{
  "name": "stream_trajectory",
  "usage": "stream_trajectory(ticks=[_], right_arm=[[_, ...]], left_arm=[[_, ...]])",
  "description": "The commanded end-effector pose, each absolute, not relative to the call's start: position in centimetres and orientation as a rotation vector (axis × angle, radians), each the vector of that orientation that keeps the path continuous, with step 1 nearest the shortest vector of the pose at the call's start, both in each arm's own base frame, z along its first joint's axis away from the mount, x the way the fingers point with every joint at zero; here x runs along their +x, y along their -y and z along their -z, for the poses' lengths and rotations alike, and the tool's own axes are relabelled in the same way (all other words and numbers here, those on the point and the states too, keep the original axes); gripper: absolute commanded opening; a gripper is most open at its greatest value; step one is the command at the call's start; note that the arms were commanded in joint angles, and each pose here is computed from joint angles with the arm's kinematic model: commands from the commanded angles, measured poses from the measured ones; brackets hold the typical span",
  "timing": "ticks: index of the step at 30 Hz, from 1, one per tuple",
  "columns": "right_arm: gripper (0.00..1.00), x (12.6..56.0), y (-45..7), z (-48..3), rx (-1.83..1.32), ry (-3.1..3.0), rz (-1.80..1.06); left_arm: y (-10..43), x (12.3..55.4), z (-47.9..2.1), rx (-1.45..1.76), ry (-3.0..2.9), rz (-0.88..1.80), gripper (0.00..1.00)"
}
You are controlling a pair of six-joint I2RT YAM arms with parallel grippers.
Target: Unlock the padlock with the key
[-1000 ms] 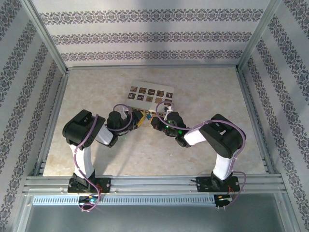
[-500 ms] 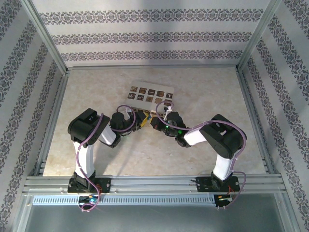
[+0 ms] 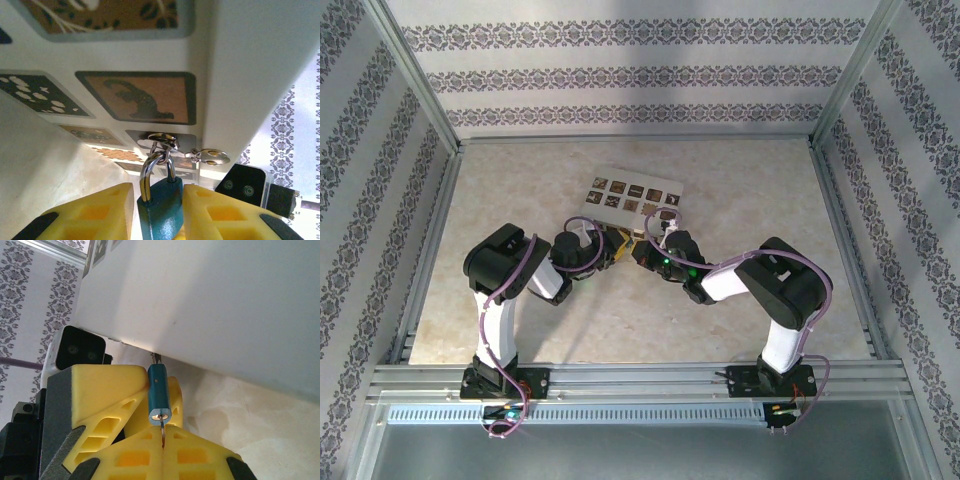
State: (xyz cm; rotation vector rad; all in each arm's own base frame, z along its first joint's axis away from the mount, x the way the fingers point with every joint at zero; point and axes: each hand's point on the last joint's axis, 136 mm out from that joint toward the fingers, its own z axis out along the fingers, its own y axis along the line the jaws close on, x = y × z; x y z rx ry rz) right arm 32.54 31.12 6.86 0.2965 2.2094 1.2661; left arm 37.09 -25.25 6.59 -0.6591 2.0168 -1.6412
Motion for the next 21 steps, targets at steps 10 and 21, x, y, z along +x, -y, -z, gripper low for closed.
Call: stream_trajectory(ticks=[10, 21], right_arm=[[0.00, 32.46, -32.94, -10.25, 0.323, -2.116, -1.436], [0.03, 32.58, -32.28, -10.49, 0.343, -2.103, -1.422]], left_arm=[[26.10, 37.68, -8.04, -0.635, -1.945, 1.681, 0.24], [25.87, 37.64, -8.11, -0.647, -1.951, 1.659, 0.15]])
